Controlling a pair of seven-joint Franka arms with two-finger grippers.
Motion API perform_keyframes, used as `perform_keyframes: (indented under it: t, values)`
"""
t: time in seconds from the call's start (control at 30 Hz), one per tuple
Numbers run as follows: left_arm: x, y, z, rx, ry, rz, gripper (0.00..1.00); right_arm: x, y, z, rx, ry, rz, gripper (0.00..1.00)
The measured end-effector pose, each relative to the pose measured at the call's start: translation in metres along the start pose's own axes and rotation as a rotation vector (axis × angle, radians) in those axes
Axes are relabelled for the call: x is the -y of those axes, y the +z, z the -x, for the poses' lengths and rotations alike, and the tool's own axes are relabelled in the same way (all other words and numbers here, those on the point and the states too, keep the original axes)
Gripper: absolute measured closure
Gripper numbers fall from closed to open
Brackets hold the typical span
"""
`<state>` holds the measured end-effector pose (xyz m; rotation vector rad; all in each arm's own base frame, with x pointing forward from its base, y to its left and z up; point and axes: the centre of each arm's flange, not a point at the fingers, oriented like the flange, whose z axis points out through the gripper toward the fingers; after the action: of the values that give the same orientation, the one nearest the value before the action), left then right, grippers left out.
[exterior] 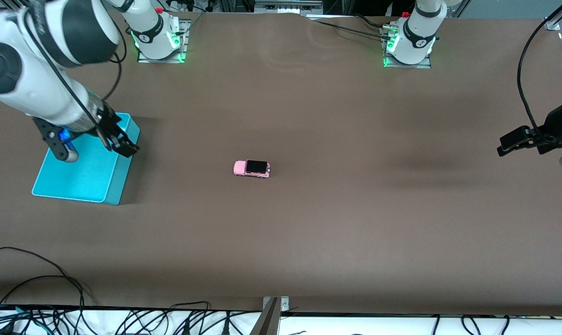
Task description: Wind and store pink jeep toy
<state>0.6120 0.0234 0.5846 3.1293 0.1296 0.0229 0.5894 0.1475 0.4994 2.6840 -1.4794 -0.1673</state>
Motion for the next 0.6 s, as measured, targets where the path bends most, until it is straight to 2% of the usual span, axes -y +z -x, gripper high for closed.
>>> perform_keyframes:
  t: [0.37,0.6]
  values:
    - [-0.020,-0.003,0.014,0.036,0.008,-0.009,0.00,0.036,0.037,0.023,0.001,0.317,-0.022,0.00]
    - [-0.025,-0.001,0.024,0.047,0.014,-0.014,0.00,0.072,0.084,0.059,0.008,0.473,-0.046,0.00]
